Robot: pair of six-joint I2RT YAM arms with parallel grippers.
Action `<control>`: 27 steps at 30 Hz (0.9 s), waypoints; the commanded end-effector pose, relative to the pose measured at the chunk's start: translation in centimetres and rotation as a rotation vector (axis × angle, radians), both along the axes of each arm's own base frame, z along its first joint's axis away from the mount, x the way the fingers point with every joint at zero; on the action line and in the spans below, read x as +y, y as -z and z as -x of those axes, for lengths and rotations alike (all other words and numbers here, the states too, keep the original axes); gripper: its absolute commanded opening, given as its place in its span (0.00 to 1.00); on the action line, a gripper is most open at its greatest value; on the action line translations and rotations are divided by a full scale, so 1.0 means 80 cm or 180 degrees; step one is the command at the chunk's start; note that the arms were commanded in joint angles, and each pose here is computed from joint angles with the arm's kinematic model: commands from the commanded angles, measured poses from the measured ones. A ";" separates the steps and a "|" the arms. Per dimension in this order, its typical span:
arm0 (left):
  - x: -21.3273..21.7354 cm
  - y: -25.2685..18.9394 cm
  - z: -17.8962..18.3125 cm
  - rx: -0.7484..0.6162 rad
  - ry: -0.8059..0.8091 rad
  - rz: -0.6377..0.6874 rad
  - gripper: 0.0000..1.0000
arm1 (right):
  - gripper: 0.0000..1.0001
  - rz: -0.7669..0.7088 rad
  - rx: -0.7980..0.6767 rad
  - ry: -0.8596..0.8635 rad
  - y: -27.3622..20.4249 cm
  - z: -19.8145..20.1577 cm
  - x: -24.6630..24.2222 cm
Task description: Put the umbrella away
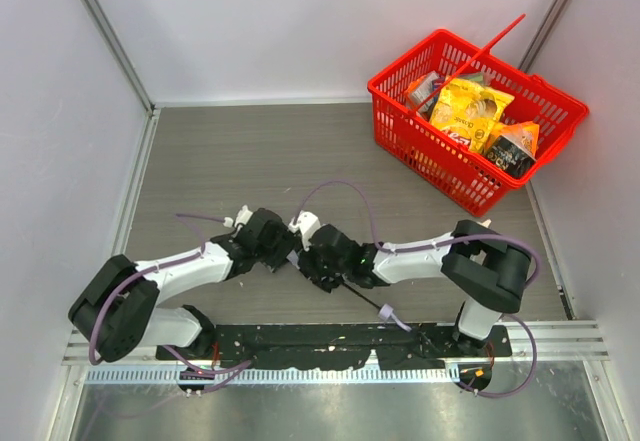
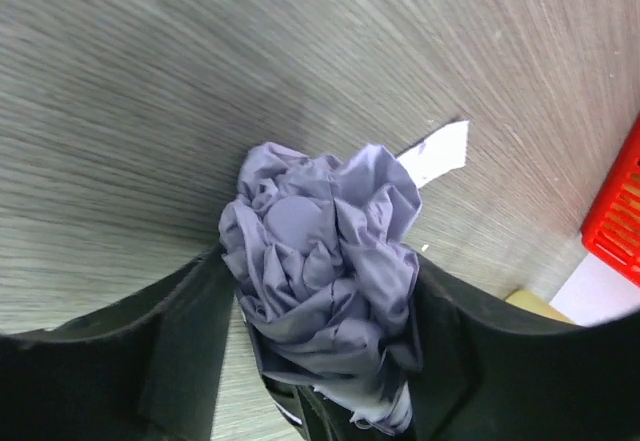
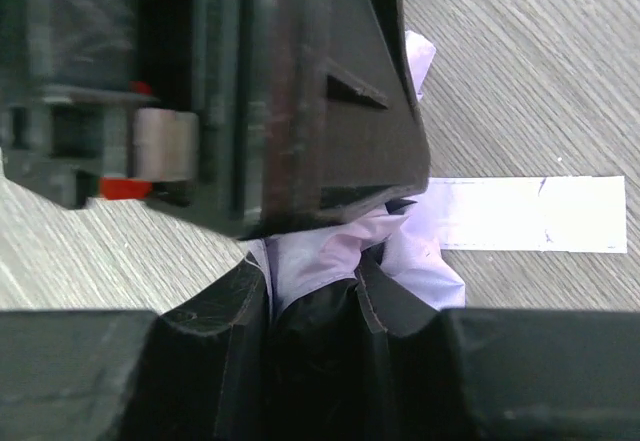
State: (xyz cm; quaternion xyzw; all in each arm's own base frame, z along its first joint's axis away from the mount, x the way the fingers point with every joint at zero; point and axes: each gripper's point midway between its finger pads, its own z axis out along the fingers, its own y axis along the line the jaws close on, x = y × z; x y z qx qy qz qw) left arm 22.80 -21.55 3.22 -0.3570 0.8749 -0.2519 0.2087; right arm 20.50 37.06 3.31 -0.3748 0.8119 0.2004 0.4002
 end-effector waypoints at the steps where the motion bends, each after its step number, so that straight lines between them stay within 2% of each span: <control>1: 0.021 0.037 0.024 0.0255 0.0191 -0.0408 0.69 | 0.01 -0.0644 0.0496 -0.0336 -0.017 0.006 -0.001; 6: 0.032 0.049 0.026 0.0250 0.0223 -0.0624 0.73 | 0.01 -0.1188 0.0884 -0.0756 -0.048 0.017 0.005; 12: 0.014 0.040 0.008 0.0092 0.0204 -0.0455 0.73 | 0.01 -0.1413 0.1125 -0.1076 -0.064 0.030 0.022; 14: 0.008 0.037 0.005 0.0057 0.0217 -0.0387 0.70 | 0.01 -0.1559 0.1252 -0.1131 -0.070 0.032 0.025; 15: 0.005 0.034 0.003 0.0032 0.0209 -0.0346 0.64 | 0.01 -0.1651 0.1325 -0.1151 -0.074 0.033 0.029; 16: -0.001 0.030 -0.001 -0.0032 0.0213 -0.0258 0.54 | 0.01 -0.1689 0.1367 -0.1176 -0.077 0.032 0.029; 18: -0.003 0.025 0.000 -0.0110 0.0179 -0.0133 0.27 | 0.01 -0.1738 0.1466 -0.1198 -0.077 0.031 0.033; 19: -0.009 0.015 -0.007 -0.0228 0.0151 -0.0003 0.18 | 0.01 -0.1700 0.1524 -0.1175 -0.071 0.031 0.032; 21: -0.006 0.008 -0.004 -0.0272 0.0113 0.0046 0.04 | 0.01 -0.1642 0.1519 -0.1062 -0.064 0.024 0.029; 22: -0.003 0.005 -0.004 -0.0272 0.0081 0.0034 0.00 | 0.01 -0.1609 0.1508 -0.0983 -0.061 0.019 0.026; 24: 0.004 0.005 0.000 -0.0209 0.0028 -0.0018 0.00 | 0.06 -0.1424 0.1477 -0.0836 -0.051 0.011 0.021; 26: 0.007 0.007 0.005 -0.0131 -0.0051 0.0007 0.00 | 0.20 -0.1203 0.1469 -0.0557 -0.037 0.004 0.010; 27: 0.008 0.009 0.007 -0.0093 -0.0059 0.0004 0.00 | 0.37 -0.1156 0.1337 -0.0523 -0.042 0.001 0.008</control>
